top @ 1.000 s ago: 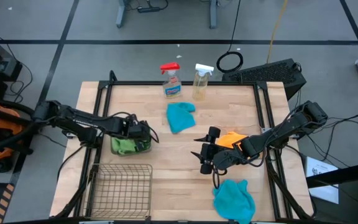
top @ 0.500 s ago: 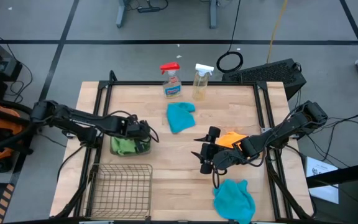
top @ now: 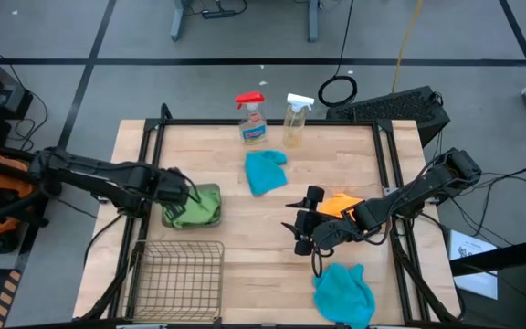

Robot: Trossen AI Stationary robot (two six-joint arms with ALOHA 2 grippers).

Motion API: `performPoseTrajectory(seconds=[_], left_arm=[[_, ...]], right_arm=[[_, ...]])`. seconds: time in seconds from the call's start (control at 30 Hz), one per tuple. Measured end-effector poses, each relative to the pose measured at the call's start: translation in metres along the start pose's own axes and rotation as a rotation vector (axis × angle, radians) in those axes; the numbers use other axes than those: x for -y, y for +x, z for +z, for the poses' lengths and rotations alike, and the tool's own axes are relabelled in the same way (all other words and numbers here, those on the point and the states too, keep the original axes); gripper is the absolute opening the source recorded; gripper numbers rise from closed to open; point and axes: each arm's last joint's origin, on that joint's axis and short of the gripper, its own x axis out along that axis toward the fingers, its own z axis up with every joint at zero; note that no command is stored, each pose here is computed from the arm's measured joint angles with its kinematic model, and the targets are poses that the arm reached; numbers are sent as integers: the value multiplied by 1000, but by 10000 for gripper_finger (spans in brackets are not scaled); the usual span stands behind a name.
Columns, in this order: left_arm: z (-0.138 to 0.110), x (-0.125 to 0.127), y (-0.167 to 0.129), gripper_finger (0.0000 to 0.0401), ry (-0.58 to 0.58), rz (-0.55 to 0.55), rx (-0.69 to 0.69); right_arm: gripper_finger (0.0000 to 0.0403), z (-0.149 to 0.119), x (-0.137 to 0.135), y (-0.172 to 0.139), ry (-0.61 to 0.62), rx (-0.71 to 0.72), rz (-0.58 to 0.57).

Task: Sort microfiber towel by color & place in baskets
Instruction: Put the green microfiber towel into the black bin

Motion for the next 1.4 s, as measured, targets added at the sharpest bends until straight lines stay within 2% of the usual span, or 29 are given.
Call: performPoseTrajectory(seconds=[0.1,0.23,0.47,0.6,0.77,0.9,1.0,1.13,1.27,1.4], left_arm=[[-4,-5,-4,8,-48,22,-20],[-4,-4,-1,8,-54,19,-9],[-10,2,35,8,-39,16,-10],[-15,2,50,8,-84,23,-28],[-16,7,67,8,-74,-43,8],[-15,8,69,8,-79,-53,23],[-14,9,68,8,-80,-60,29],[-9,11,59,8,-89,-85,54],[0,14,45,8,-99,-103,115],[10,17,31,8,-123,-90,237]], right_arm=[[235,0,2,2,3,-2,-8],[235,1,6,4,9,-6,-19],[235,1,9,7,15,-9,-29],[235,2,12,9,19,-8,-38],[235,4,24,18,50,-12,-81],[235,2,38,40,53,-28,-135],[235,-3,50,65,58,-56,-123],[230,-16,73,97,181,-114,-108],[218,-27,100,122,215,-171,-67],[213,-24,129,137,248,-212,-70]])
